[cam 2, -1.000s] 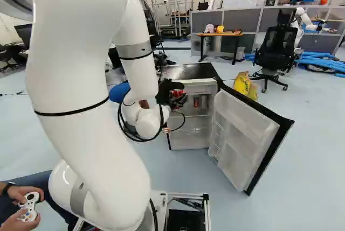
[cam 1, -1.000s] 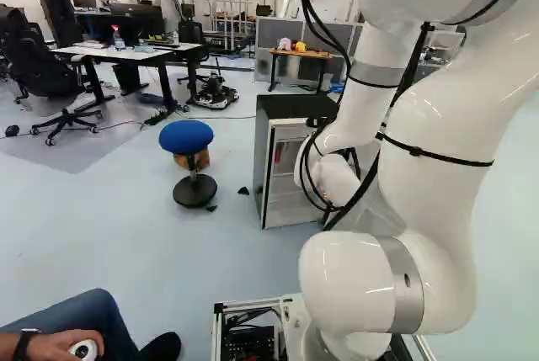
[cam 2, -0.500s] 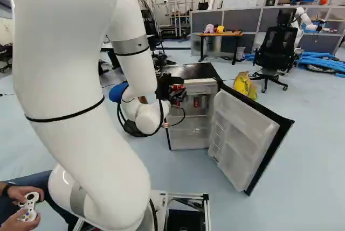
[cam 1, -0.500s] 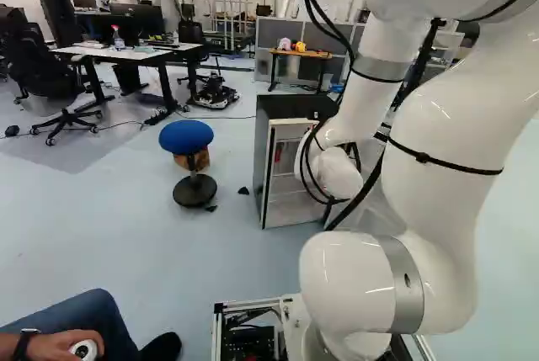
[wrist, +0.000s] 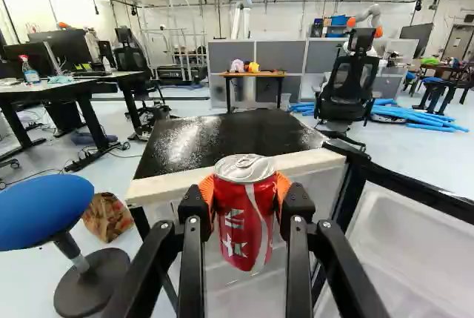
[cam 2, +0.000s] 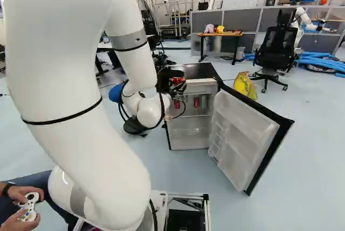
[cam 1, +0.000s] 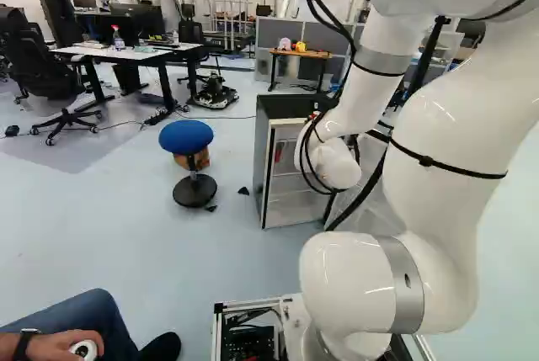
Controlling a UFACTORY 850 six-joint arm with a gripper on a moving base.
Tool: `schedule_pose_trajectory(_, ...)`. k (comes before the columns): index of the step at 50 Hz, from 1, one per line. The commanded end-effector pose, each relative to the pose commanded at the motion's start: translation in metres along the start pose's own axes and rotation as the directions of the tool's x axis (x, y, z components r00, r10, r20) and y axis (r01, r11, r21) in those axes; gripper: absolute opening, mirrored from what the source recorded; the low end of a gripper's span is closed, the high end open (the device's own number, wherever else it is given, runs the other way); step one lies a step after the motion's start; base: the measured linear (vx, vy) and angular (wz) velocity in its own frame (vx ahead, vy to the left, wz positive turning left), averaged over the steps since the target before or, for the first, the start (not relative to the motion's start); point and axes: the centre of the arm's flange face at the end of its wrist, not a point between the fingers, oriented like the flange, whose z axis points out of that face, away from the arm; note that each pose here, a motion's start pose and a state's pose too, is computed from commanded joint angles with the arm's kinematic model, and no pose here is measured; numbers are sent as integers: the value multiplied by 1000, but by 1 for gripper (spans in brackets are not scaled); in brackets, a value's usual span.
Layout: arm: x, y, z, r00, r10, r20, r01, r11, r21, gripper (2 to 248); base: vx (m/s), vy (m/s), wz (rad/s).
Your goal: Grab a drink from the fridge
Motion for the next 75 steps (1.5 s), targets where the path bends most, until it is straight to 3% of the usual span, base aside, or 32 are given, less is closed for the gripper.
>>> schedule_pose_trajectory(35, 37, -9, 56, 995, 3, -102, -1, 1000, 18, 100, 0, 0, 0)
schedule_pose_trajectory(75, 36, -23, 138, 991, 5, -131, 0, 999, 37, 100, 0, 0, 0)
